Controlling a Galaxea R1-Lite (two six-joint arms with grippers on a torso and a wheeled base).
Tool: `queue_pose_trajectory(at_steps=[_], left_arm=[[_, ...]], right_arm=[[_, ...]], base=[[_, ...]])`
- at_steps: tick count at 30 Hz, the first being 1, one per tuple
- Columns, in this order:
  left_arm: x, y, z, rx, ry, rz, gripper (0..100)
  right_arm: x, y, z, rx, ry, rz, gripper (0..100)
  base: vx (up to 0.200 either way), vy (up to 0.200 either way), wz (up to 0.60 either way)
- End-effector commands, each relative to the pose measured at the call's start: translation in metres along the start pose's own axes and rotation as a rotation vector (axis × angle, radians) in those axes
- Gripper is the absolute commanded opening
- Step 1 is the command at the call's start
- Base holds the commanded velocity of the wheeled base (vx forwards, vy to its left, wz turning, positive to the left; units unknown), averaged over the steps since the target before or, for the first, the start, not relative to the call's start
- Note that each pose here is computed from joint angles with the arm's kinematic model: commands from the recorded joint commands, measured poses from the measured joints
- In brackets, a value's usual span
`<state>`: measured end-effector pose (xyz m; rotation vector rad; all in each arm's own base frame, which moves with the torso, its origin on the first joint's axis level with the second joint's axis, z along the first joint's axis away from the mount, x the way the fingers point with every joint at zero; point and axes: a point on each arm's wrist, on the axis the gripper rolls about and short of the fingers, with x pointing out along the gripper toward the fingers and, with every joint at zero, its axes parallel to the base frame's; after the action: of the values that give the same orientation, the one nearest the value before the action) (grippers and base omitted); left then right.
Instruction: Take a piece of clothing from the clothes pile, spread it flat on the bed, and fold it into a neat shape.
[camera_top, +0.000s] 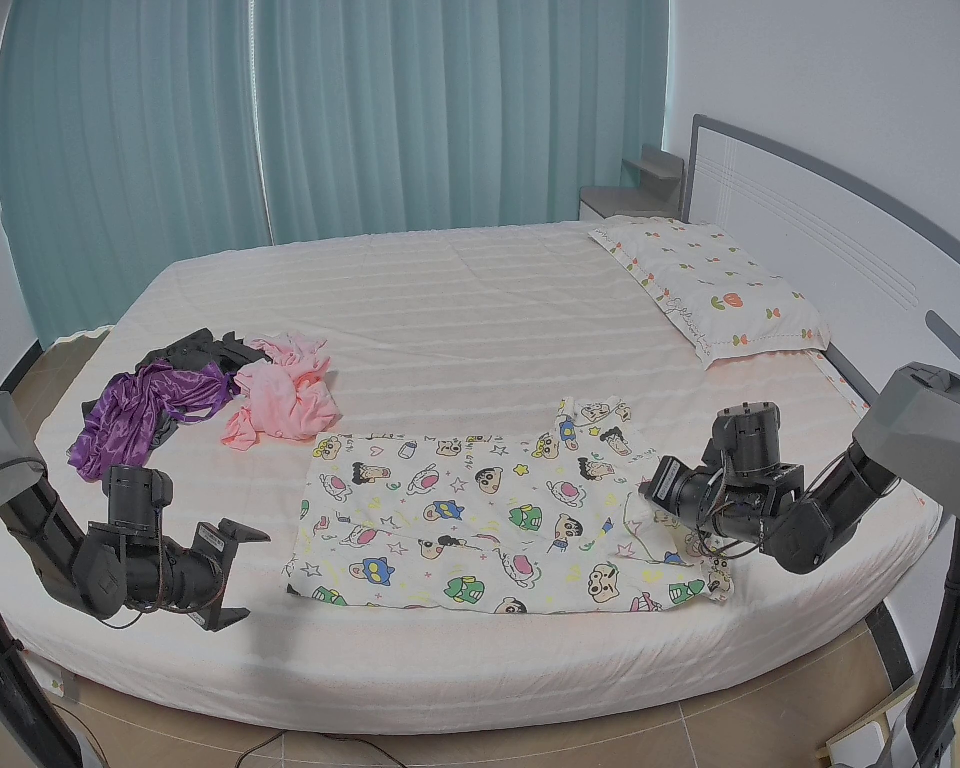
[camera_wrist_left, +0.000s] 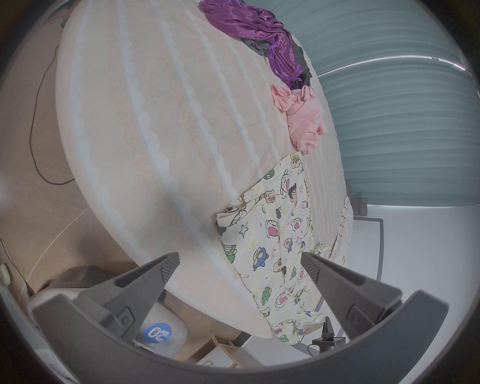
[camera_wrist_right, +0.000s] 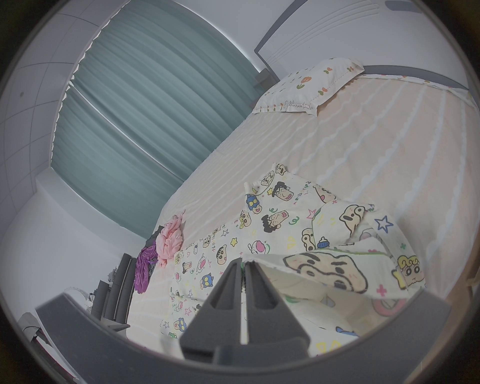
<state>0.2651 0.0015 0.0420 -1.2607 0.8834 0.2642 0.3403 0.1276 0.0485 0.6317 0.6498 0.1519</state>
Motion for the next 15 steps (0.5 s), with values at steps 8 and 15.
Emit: queue_pose_trajectory(at_steps=[8, 15], left_arm=[[0.000, 0.001, 0.000, 0.000, 0.001, 0.003, 100], [0.000, 0.002, -0.001, 0.002, -0.001, -0.004, 100]], right_arm=[[-0.044, 0.023, -0.020, -0.054, 0.030, -0.019, 0], [-0.050, 0.038, -0.012, -0.104, 0.019, -0.019, 0]], base=[[0.000, 0.000, 0.00], [0.000, 0.000, 0.00]])
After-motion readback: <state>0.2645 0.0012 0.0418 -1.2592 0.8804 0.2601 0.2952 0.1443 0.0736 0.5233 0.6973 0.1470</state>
